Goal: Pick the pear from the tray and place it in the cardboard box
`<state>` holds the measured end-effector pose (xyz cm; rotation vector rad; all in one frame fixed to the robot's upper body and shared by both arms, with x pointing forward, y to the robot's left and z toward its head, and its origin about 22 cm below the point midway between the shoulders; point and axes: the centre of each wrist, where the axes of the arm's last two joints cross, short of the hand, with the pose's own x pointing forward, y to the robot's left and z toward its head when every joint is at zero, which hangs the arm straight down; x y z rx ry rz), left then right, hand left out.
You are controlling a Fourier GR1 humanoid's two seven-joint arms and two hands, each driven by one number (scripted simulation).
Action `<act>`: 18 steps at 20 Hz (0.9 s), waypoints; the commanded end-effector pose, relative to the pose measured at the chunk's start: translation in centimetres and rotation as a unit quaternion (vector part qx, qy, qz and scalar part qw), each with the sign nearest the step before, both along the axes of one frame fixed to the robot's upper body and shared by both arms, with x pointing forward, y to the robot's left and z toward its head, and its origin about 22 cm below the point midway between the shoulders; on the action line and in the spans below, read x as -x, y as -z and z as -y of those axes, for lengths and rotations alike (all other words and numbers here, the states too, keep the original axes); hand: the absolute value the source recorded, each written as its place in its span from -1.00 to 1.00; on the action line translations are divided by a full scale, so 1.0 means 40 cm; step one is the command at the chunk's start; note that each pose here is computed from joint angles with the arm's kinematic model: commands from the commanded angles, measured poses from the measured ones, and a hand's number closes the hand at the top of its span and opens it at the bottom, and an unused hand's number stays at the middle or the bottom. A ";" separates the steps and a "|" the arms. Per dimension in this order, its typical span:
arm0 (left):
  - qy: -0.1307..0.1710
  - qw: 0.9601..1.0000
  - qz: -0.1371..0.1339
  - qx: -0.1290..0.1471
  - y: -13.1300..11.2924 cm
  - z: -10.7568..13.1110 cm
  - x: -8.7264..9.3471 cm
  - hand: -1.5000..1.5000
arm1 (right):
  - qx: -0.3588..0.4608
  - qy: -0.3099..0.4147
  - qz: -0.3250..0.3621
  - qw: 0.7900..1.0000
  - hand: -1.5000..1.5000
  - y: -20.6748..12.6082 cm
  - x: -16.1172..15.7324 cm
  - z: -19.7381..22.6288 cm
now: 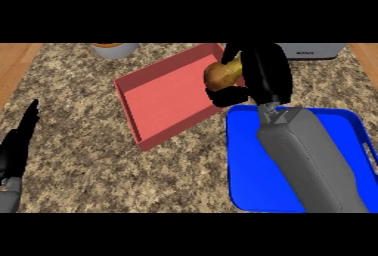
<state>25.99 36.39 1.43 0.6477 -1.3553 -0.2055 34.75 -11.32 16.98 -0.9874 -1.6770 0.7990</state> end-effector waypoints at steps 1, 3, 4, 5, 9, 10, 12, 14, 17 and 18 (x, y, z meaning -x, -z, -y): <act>0.010 1.000 0.006 -0.011 -0.034 0.039 -0.001 0.00 | -0.038 0.007 0.001 0.999 1.00 -0.047 -0.023 -0.054; 0.019 1.000 0.000 0.006 -0.029 0.008 -0.006 0.00 | -0.056 0.005 -0.013 0.998 1.00 -0.093 -0.069 -0.104; 0.015 1.000 0.007 -0.002 0.000 0.024 -0.009 0.00 | -0.069 0.018 -0.018 0.997 1.00 -0.077 -0.093 -0.129; 0.016 1.000 0.007 0.002 -0.011 0.064 -0.024 0.00 | -0.086 0.007 -0.021 0.996 1.00 -0.081 -0.096 -0.137; 0.013 1.000 0.012 -0.004 -0.004 0.019 -0.032 0.00 | -0.103 0.017 -0.045 0.993 1.00 -0.066 -0.165 -0.137; 0.020 1.000 0.015 -0.007 0.018 0.035 -0.001 0.00 | -0.107 0.030 -0.048 0.993 1.00 -0.053 -0.171 -0.167; 0.027 0.999 0.017 -0.006 0.003 0.055 -0.043 0.00 | -0.106 0.025 -0.048 0.993 1.00 -0.056 -0.196 -0.183; 0.027 1.000 0.015 -0.001 -0.062 0.024 -0.034 0.00 | -0.104 0.028 -0.061 0.992 1.00 -0.021 -0.226 -0.152; 0.030 0.999 0.014 -0.008 -0.006 0.058 -0.035 0.00 | -0.099 0.037 -0.065 0.992 1.00 0.033 -0.242 -0.150; 0.041 0.999 0.024 -0.006 -0.017 0.071 -0.044 0.00 | -0.094 0.042 -0.075 0.992 1.00 0.039 -0.245 -0.155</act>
